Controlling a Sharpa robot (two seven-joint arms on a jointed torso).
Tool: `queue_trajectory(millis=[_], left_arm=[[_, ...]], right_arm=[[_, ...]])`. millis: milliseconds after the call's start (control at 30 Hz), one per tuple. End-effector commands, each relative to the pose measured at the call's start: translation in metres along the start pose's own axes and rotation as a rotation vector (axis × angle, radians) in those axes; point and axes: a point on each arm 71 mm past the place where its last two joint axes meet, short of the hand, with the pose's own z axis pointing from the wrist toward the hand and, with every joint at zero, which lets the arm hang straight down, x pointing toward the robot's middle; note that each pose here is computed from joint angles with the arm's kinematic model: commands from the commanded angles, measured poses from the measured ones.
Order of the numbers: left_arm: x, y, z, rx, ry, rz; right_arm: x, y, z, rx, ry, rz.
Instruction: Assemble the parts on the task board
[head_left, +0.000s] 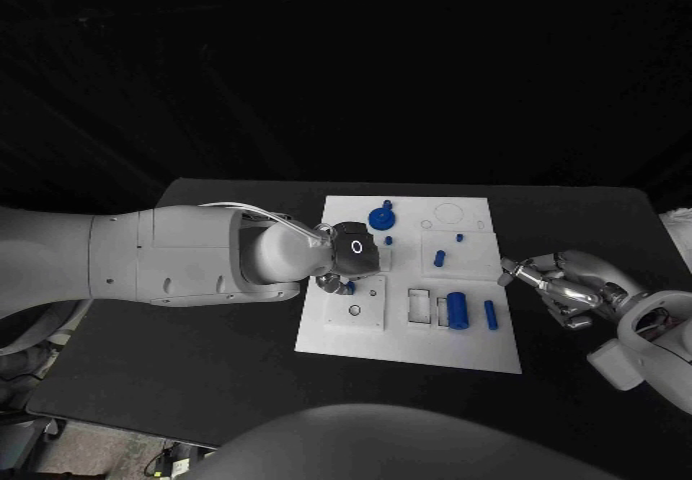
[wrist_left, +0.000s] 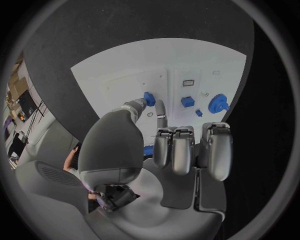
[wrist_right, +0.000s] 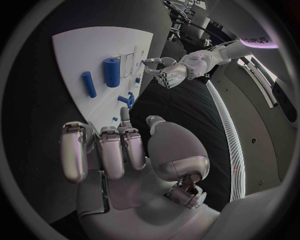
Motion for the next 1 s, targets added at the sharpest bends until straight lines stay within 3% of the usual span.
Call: queue_trajectory(millis=[33, 467, 1000], left_arm=[[0.0016, -0.0009, 0.0008, 0.006, 0.029, -0.018], [0.0068, -0.0040, 0.0015, 0.016, 0.063, -0.059], [0.0071, -0.0039, 0.0014, 0.014, 0.046, -0.095]], right_arm=[[0.0022, -0.0001, 0.0000, -0.001, 0.021, -0.011], [0.0040, -0.0016, 0.0005, 0.003, 0.027, -0.010], [0.0049, -0.0016, 0.0009, 0.003, 0.028, -0.009]])
